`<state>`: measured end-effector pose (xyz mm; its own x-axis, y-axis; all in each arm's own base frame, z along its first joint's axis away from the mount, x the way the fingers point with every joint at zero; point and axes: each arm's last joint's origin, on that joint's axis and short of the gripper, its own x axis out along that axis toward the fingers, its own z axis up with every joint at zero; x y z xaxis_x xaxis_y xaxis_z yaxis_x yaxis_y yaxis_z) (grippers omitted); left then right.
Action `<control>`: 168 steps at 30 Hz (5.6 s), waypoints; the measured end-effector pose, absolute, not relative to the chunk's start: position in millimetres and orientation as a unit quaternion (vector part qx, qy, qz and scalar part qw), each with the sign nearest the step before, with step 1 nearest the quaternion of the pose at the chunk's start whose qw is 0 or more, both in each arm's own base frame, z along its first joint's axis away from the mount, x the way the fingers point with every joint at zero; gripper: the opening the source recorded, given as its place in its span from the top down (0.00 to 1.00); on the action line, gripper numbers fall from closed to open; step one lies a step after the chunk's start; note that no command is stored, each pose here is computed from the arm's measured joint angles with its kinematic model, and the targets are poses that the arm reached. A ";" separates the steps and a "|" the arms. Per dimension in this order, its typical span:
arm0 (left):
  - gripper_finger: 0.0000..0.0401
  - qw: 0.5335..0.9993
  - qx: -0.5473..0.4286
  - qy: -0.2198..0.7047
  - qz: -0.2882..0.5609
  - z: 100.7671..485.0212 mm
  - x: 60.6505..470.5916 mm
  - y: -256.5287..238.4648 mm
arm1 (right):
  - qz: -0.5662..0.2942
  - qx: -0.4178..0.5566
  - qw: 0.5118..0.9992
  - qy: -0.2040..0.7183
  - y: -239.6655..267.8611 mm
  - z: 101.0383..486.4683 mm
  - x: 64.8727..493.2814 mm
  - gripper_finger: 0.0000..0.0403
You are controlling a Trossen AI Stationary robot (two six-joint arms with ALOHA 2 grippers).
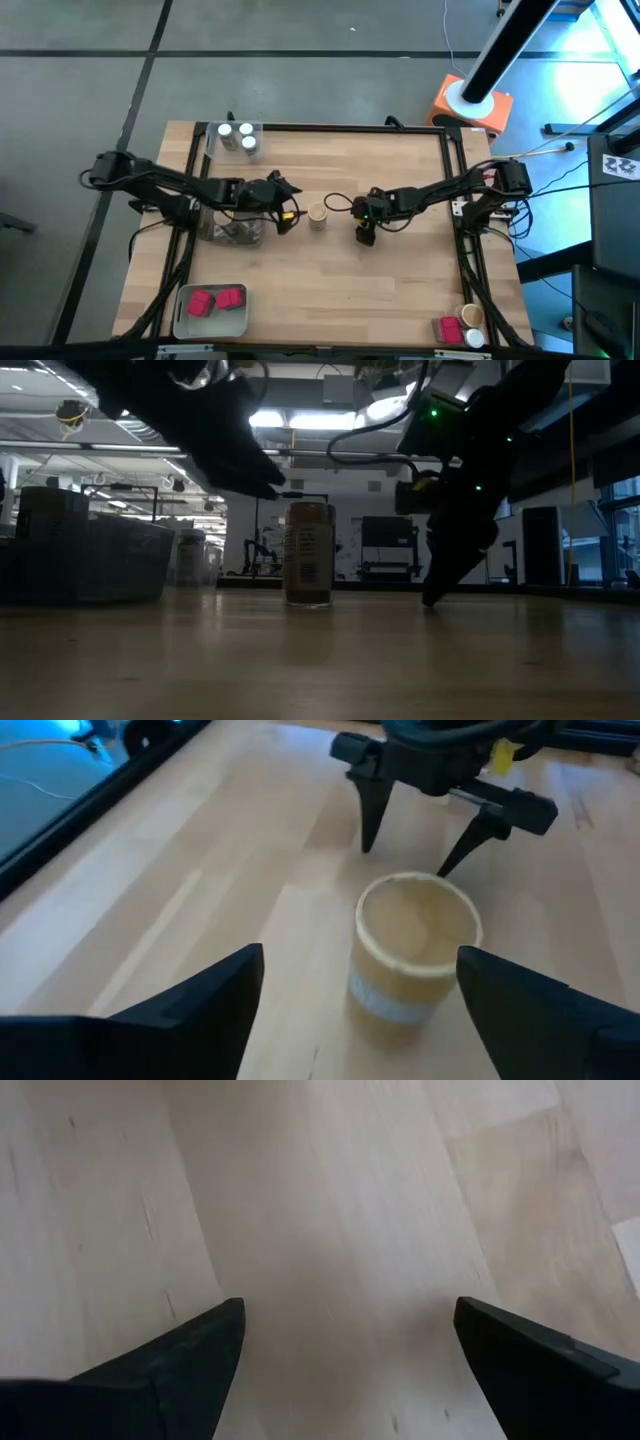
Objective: Sort spices by type
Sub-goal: Put the top brown spice bottle into the black bin
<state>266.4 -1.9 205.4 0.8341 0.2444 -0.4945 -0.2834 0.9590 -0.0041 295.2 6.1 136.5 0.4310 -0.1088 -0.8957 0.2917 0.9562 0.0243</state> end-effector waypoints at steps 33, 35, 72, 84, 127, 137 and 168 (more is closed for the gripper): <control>0.19 0.965 0.023 0.247 0.089 178.2 317.9 -7.7 | -0.118 0.089 0.847 0.511 6.1 137.2 297.1 0.11; 0.19 0.965 0.024 0.247 0.088 179.0 318.3 -8.5 | -0.118 0.089 0.847 0.511 6.1 137.2 297.1 0.11; 0.35 0.945 0.028 0.301 0.123 173.0 314.2 -5.5 | -0.110 0.082 0.857 0.497 6.4 138.7 300.2 0.11; 0.35 0.958 0.025 0.267 0.101 218.6 288.0 -21.8 | -0.110 0.082 0.857 0.496 6.5 138.7 300.3 0.11; 0.34 0.911 -0.106 0.372 0.145 223.4 140.5 -14.7 | -0.108 0.086 0.870 0.474 6.4 141.3 304.7 0.11; 0.34 0.911 -0.112 0.368 0.147 206.5 141.3 -14.9 | -0.106 0.088 0.879 0.457 6.5 143.3 307.8 0.11; 0.22 0.906 -0.112 0.380 0.148 220.1 143.9 -15.2 | -0.105 0.089 0.879 0.456 6.5 143.5 308.1 0.11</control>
<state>143.9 -15.2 220.1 0.6675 0.1822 -0.7220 -0.3529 0.9312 -0.0912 308.1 6.5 143.5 0.5627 -0.1029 -0.8202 0.2652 0.9622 0.0612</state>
